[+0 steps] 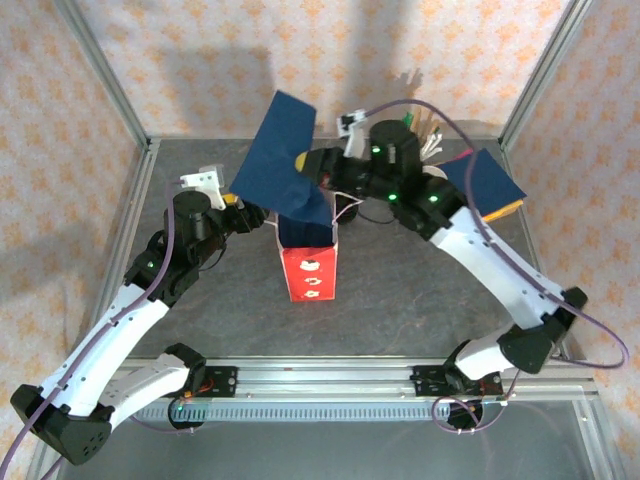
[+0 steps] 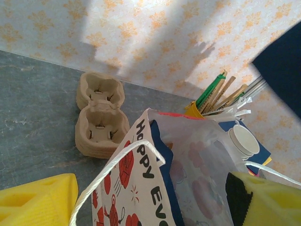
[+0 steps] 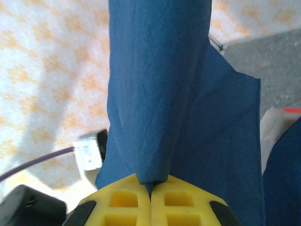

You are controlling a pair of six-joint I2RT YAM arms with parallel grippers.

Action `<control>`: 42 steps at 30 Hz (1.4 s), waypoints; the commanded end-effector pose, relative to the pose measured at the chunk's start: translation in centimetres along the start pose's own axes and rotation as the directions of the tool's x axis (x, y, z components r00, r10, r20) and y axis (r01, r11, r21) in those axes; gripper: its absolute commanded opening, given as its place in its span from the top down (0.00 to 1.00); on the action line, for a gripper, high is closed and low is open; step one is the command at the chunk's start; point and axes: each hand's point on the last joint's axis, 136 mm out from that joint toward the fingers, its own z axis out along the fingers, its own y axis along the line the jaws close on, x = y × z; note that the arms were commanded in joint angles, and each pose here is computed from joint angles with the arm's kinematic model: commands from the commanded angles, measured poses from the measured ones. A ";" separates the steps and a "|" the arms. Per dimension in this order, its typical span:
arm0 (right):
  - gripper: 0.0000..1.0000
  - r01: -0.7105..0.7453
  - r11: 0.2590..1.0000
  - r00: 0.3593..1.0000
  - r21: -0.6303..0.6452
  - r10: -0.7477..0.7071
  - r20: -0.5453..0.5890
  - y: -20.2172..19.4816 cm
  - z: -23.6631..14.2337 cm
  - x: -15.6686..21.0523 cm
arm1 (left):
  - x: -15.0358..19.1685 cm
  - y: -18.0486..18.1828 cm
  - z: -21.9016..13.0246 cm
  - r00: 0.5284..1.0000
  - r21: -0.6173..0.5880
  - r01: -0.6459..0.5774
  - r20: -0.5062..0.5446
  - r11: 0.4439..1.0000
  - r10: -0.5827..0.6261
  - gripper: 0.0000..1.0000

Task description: Pack the takeout coffee

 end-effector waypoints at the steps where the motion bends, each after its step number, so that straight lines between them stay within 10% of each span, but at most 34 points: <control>1: 1.00 0.036 0.993 0.999 0.109 -0.037 0.008 -0.7 2.0 0.9 | 0.1 0.7 0.1 1.000 -0.022 0.007 0.002 1.000 -0.007 0.17; 21: 1.00 0.164 0.792 0.980 0.588 -0.066 -0.186 -13.3 5.1 6.0 | 0.1 0.9 0.2 1.000 -0.034 -0.001 0.006 0.999 0.001 0.18; 42: 1.00 0.276 0.625 0.944 0.730 -0.034 -0.328 -17.4 3.5 8.1 | 0.4 1.3 0.2 1.000 -0.047 0.008 0.009 0.999 -0.008 0.18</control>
